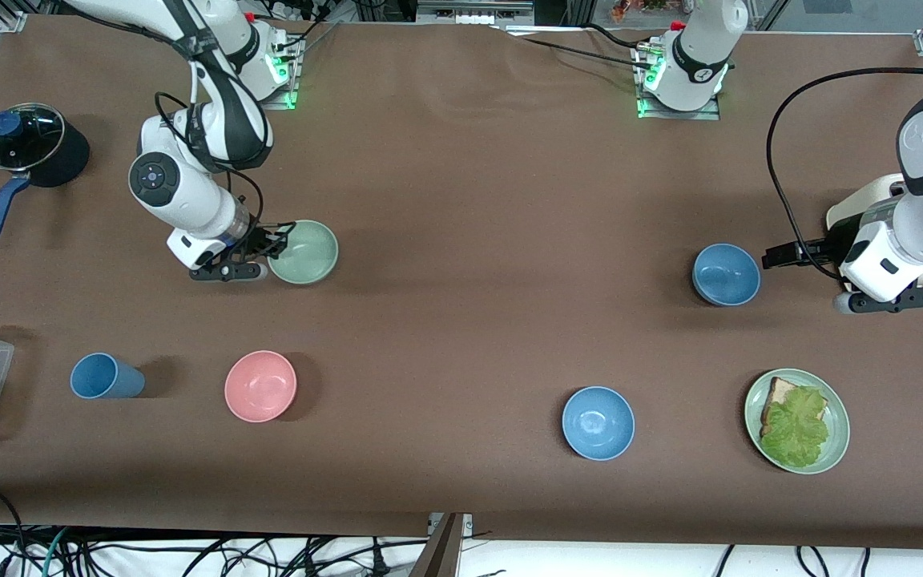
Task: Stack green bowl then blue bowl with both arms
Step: 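Grasp the green bowl with the right gripper and carry it toward the table middle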
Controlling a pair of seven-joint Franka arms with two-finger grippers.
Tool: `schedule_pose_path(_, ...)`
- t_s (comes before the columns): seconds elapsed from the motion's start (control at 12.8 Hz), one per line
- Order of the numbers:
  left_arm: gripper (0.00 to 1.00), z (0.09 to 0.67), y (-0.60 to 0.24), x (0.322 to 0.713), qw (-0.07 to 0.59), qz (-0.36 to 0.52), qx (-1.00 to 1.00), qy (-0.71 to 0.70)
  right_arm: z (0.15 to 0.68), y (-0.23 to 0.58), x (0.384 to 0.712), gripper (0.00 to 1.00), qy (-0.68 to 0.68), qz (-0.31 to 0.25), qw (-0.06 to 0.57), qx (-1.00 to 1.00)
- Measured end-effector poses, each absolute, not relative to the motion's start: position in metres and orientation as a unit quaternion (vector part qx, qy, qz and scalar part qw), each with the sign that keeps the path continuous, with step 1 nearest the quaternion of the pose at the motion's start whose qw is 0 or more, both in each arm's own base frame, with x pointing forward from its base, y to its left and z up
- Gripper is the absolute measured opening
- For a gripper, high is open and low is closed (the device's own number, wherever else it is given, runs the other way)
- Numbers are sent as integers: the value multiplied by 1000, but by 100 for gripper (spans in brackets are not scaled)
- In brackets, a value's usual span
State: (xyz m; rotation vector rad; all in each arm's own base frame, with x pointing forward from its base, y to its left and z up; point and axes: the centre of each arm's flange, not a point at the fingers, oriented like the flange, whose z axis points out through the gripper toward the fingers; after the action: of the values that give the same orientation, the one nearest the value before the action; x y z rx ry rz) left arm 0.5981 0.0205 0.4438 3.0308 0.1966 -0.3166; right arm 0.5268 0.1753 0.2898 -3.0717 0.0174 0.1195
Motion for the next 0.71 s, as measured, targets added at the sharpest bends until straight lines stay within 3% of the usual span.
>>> schedule_pose_path(0.24,100,424,24,597,47,-103,993,32,307,294,535,5,76,31,50,-995)
schedule_pose_path(0.47,100,380,54,589,49,-97,994,9,271,410,520,5,135,45,60,-988)
schedule_pose_path(0.71,100,343,79,573,51,-93,994,7,233,448,514,5,164,38,78,-983)
